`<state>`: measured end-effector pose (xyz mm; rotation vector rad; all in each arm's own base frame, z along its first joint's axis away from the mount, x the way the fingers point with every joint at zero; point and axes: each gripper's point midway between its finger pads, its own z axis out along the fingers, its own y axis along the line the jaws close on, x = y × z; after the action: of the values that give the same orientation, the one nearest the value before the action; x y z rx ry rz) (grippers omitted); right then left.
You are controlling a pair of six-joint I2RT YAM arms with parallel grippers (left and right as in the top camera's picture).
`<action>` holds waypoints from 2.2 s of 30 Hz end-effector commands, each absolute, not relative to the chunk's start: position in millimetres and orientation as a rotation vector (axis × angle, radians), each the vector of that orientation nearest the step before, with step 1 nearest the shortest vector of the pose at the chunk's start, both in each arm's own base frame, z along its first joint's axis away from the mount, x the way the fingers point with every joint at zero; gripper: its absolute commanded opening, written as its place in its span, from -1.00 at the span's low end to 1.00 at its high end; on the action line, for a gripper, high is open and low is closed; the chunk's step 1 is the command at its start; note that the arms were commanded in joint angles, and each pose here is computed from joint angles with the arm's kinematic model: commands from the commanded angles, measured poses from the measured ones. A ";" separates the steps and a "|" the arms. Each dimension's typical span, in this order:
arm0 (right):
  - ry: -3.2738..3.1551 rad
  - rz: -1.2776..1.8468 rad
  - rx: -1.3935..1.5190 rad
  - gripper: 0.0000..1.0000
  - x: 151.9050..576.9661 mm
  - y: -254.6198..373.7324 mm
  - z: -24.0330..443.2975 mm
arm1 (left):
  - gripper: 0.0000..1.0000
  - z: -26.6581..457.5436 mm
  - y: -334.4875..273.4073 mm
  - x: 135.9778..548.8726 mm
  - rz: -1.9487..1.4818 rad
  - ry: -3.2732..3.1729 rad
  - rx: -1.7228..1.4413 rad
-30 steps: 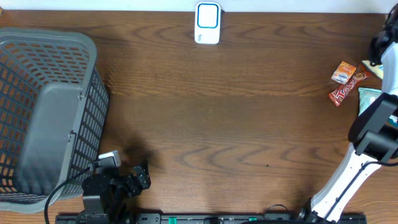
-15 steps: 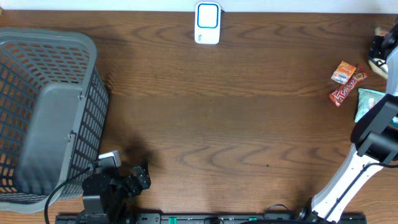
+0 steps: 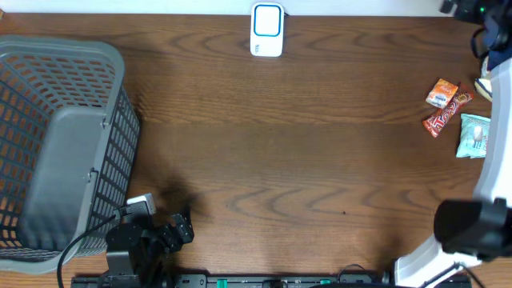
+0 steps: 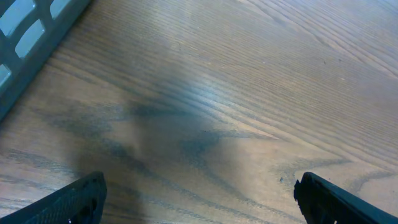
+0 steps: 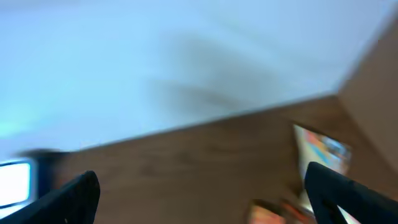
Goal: Scan the item barcode
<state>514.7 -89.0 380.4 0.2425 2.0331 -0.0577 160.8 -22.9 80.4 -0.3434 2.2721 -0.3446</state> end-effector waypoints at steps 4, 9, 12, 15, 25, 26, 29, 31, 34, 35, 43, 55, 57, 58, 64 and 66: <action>1.924 0.118 0.106 0.99 462.4 -14.6 453.0 | 0.96 73.0 -22.9 155.3 -0.339 2.305 -0.346; 1.864 0.163 0.036 0.99 420.9 16.3 488.1 | 0.96 73.0 -22.9 155.3 -0.339 2.305 -0.346; 1.814 0.186 0.008 0.98 395.7 27.7 509.5 | 0.96 73.0 -22.9 155.3 -0.339 2.305 -0.346; 1.768 0.217 0.011 0.99 364.8 33.1 529.6 | 0.96 73.0 -22.9 155.3 -0.339 2.305 -0.346; 1.609 0.278 0.054 0.98 265.8 29.8 580.7 | 0.96 73.0 -22.9 155.3 -0.339 2.305 -0.346; 1.604 0.278 0.053 0.98 259.1 29.4 581.7 | 0.95 73.0 -22.9 155.3 -0.339 2.305 -0.346; 1.596 0.281 0.051 0.98 236.0 28.6 582.9 | 0.95 73.0 -22.9 155.3 -0.339 2.305 -0.346; 1.608 0.297 0.041 0.99 222.6 31.0 579.4 | 0.96 73.0 -22.9 155.3 -0.339 2.305 -0.346; 1.610 0.281 0.054 0.99 205.2 27.0 576.8 | 0.96 73.0 -22.9 155.3 -0.339 2.305 -0.346; 1.610 0.271 0.064 0.98 200.5 24.6 575.8 | 0.96 73.0 -22.9 155.3 -0.339 2.305 -0.346; 1.682 0.211 0.085 0.99 167.0 15.1 551.8 | 0.96 73.0 -22.9 155.3 -0.339 2.305 -0.346; 1.785 -0.073 0.300 0.99 104.3 -38.9 504.5 | 0.96 73.0 -22.9 155.3 -0.339 2.305 -0.346; 1.761 -0.080 0.292 0.98 91.7 -40.0 504.7 | 0.95 73.0 -22.9 155.3 -0.339 2.305 -0.346; 1.747 -0.079 0.292 0.98 85.6 -40.4 505.0 | 0.96 73.0 -22.9 155.3 -0.339 2.305 -0.346; 1.658 -0.097 0.316 0.98 22.9 -49.3 490.3 | 0.96 73.0 -22.9 155.3 -0.339 2.305 -0.346; 1.632 -0.091 0.318 0.99 4.3 -50.3 482.2 | 0.96 73.0 -22.9 155.3 -0.339 2.305 -0.346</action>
<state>32.9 -43.1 491.9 0.3045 1.6773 -0.0612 160.8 -22.9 80.4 -0.3434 2.2721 -0.3446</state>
